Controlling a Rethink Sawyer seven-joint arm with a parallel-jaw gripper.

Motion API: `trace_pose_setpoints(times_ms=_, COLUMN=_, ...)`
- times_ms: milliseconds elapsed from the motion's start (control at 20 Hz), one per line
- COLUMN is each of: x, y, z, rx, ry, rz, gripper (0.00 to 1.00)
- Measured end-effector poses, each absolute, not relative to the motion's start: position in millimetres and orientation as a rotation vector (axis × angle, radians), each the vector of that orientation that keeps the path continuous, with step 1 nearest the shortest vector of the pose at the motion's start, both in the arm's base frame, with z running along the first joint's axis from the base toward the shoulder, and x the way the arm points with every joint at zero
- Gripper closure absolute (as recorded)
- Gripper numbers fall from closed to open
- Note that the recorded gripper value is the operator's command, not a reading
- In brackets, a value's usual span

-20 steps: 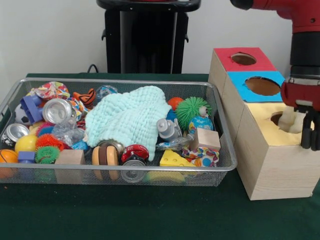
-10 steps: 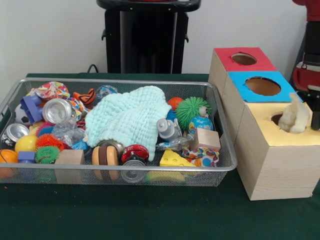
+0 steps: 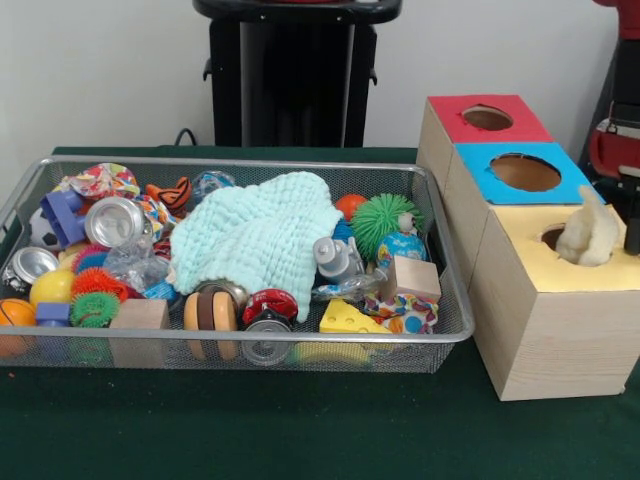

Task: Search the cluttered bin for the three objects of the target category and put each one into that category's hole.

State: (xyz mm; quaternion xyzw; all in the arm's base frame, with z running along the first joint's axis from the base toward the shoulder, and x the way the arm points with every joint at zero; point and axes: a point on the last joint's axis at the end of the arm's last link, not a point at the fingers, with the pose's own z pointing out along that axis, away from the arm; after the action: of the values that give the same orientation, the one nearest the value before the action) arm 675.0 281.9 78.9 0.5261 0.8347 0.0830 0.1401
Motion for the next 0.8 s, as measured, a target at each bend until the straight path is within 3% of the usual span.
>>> trace_pose_setpoints(times_ms=800, x=653.2, y=228.7, z=73.1, rx=1.636, ry=2.398, rz=0.165, gripper=1.00)
